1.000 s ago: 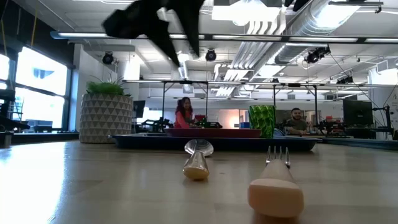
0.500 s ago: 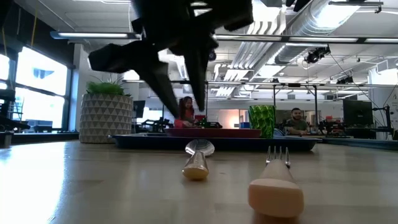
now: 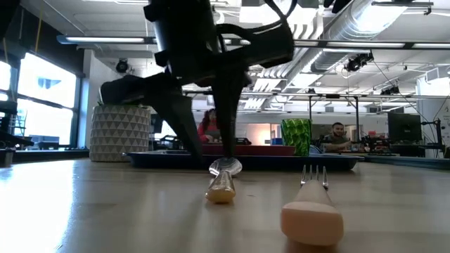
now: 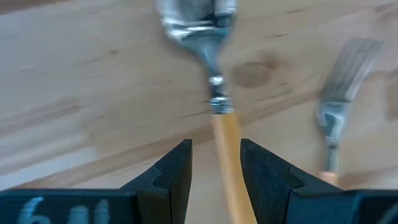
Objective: Pick and place plate/cup/fork/spoon on tray
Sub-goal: Put the orange spoon on the blue serving tray to the left side of the pink plate
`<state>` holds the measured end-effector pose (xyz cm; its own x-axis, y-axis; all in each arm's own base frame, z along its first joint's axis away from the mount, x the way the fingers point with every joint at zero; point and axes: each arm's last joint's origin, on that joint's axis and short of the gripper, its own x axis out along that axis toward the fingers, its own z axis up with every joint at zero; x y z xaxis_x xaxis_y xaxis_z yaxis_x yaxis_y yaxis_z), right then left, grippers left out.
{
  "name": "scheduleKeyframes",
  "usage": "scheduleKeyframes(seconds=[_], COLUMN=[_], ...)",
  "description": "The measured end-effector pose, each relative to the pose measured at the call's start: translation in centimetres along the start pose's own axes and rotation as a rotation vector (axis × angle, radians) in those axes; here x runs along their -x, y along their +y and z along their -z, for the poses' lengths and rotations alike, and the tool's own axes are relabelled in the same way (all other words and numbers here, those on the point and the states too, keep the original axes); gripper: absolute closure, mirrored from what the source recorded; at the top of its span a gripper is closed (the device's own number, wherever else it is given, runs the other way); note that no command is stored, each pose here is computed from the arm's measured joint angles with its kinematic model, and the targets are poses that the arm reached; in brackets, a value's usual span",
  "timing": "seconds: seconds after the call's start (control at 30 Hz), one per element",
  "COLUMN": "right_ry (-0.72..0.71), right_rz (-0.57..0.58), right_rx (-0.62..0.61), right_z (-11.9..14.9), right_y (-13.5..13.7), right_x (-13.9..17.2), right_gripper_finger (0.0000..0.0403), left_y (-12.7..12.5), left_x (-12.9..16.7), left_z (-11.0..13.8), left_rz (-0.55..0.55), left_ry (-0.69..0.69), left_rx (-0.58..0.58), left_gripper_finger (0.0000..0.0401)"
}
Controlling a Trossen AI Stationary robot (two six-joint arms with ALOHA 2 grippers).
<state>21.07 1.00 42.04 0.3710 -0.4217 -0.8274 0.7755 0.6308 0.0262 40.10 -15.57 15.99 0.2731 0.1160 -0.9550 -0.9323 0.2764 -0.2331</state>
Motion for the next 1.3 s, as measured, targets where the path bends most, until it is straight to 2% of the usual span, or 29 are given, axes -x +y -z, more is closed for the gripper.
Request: scheduleKeyframes(seconds=[0.63,0.87,1.1,1.3], right_ry=[-0.003,-0.003,-0.003,-0.003], right_rz=[-0.002,-0.003,-0.003,-0.003], right_rx=[-0.002,-0.002,-0.002,-0.002], right_z=[0.0,0.0,0.0,0.0], right_y=[0.0,0.0,0.0,0.0], right_x=[0.0,0.0,0.0,0.0], right_gripper_finger=[0.0265,0.0265,0.0265,0.0265], left_y=[-0.4,-0.7,-0.3,0.5], left_x=[-0.5,-2.3,-2.8,-2.9], left_z=[-1.3,-1.2,-1.0,-1.1], left_rz=[0.02,0.027,-0.027,-0.102], left_ry=[-0.005,0.002,0.03,0.01], left_rx=[0.011,0.009,-0.031,-0.115], left_gripper_finger=[0.0275,0.0275,0.0275,0.0276])
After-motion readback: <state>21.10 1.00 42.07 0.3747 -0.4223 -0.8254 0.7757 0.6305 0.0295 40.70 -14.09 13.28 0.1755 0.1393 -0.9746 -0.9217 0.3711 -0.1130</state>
